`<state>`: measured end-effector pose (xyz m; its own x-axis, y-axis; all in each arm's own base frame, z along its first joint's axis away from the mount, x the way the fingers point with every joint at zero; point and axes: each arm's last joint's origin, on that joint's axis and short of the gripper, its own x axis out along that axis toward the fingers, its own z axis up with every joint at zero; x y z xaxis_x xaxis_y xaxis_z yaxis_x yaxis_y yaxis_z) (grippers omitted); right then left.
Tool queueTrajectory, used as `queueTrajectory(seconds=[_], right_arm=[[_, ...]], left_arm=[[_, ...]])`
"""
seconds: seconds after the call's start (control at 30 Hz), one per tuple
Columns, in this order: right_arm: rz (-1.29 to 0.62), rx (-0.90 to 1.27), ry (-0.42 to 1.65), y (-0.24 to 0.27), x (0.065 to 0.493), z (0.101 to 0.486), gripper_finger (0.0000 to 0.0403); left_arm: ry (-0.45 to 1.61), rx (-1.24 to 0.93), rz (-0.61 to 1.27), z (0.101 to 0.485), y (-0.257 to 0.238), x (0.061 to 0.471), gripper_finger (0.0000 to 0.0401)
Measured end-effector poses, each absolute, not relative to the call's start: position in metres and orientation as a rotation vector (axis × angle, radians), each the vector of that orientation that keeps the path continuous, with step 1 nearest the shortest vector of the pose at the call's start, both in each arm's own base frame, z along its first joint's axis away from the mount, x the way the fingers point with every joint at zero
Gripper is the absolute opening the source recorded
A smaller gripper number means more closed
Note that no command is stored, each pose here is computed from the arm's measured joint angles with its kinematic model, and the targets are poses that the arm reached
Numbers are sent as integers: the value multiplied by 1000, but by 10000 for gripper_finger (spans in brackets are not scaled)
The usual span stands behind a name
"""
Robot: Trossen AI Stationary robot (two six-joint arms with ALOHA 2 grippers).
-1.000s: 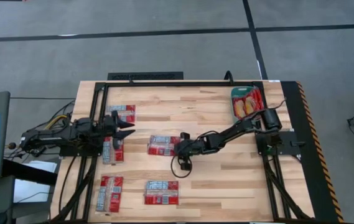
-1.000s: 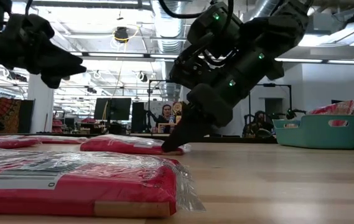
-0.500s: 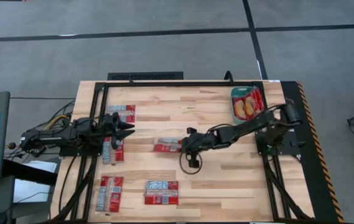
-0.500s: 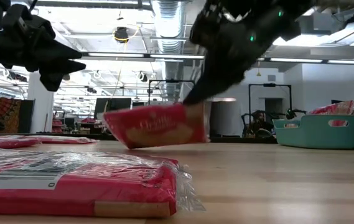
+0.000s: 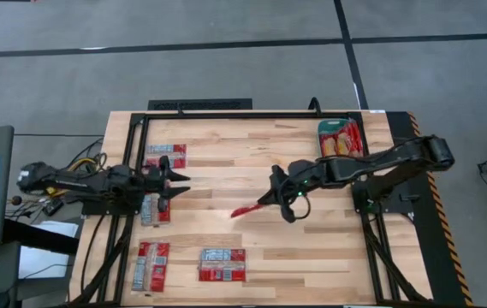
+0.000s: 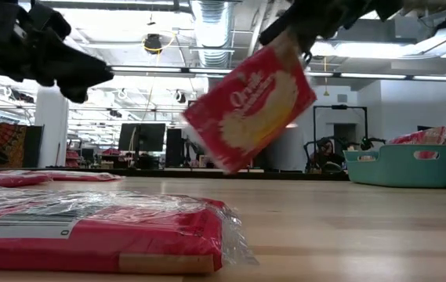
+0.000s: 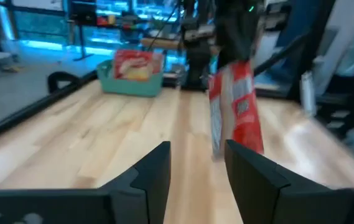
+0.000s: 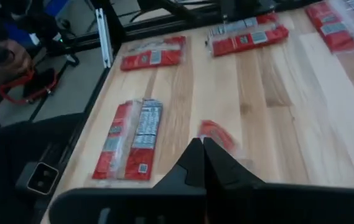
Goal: Sort popcorn bags into baskets
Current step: Put the popcorn bag into the green bin
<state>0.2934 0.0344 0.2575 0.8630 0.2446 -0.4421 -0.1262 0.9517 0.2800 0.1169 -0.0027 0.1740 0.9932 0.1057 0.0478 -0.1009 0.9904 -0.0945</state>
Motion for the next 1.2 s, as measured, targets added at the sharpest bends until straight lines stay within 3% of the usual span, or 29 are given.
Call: queueTrajectory(seconds=[0.17,0.4,0.87,1.0,1.2], right_arm=[[147,273,497,29,285,257,3],[53,282,645,24,296,221,3],[58,291,611,25,298,224,7],[14,175,688,34,298,210,56],[72,21,722,66,315,171,175]], left_arm=[[17,-15,151,165,-8,134,195],[116,9,151,161,-13,164,270],[337,147,154,148,-21,236,273],[371,177,149,143,-23,250,273],[426,206,147,140,-24,258,273]])
